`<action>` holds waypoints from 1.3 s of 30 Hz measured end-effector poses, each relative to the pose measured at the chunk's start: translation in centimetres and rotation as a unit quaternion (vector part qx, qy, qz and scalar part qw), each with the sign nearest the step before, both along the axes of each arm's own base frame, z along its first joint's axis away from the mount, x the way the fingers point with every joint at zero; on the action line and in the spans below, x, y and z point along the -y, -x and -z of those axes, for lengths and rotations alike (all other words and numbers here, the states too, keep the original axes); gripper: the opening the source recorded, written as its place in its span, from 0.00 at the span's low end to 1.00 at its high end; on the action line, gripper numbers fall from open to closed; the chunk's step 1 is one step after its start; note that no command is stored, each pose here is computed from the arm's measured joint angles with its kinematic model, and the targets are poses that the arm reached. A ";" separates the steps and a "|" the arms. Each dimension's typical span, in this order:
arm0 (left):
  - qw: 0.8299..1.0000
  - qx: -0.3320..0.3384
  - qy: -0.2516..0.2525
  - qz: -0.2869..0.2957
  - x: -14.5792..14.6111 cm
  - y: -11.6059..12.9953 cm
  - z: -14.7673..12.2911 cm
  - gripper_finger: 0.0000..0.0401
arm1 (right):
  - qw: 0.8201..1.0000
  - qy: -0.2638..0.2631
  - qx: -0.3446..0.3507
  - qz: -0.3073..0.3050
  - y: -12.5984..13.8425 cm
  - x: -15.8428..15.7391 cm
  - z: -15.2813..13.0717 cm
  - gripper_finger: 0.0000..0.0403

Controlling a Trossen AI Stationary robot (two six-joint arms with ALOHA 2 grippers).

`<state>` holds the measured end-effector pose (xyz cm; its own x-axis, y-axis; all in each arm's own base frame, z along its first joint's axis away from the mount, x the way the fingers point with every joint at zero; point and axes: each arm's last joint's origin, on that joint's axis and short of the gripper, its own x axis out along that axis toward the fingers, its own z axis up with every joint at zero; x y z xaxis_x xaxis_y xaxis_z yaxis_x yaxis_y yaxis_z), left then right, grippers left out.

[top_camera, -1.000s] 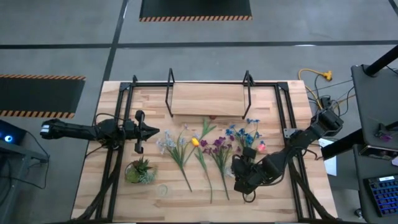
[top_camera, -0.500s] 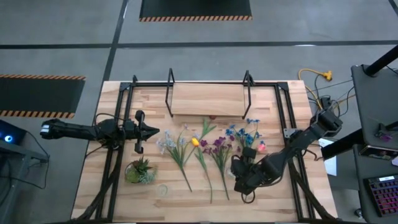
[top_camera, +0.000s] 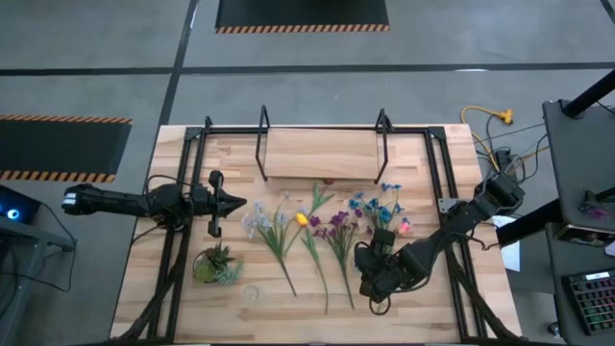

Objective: Pick and place flowers into a vace then onto a shelf
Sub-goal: Prepare the right transparent vase, then put the pink flower into the right transparent vase

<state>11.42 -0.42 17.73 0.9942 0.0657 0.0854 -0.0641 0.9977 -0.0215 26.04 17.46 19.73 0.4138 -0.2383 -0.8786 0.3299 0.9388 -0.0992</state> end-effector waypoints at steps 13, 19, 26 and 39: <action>1.000 -0.003 0.000 0.000 0.0 0.0 0.1 0.00 | 0.995 -0.027 0.089 0.022 0.5 0.3 -4.8 0.77; 1.000 -0.012 -0.001 0.000 0.0 0.0 0.2 0.00 | 0.987 -0.038 0.135 0.079 2.7 1.0 -7.0 0.73; 1.000 -0.014 -0.001 0.000 0.0 0.0 0.3 0.00 | 0.967 -0.058 0.122 0.217 6.4 1.9 -6.4 0.65; 1.000 -0.013 -0.001 0.000 0.0 0.0 0.2 0.00 | 0.906 -0.116 0.030 0.407 7.1 1.3 -1.1 0.57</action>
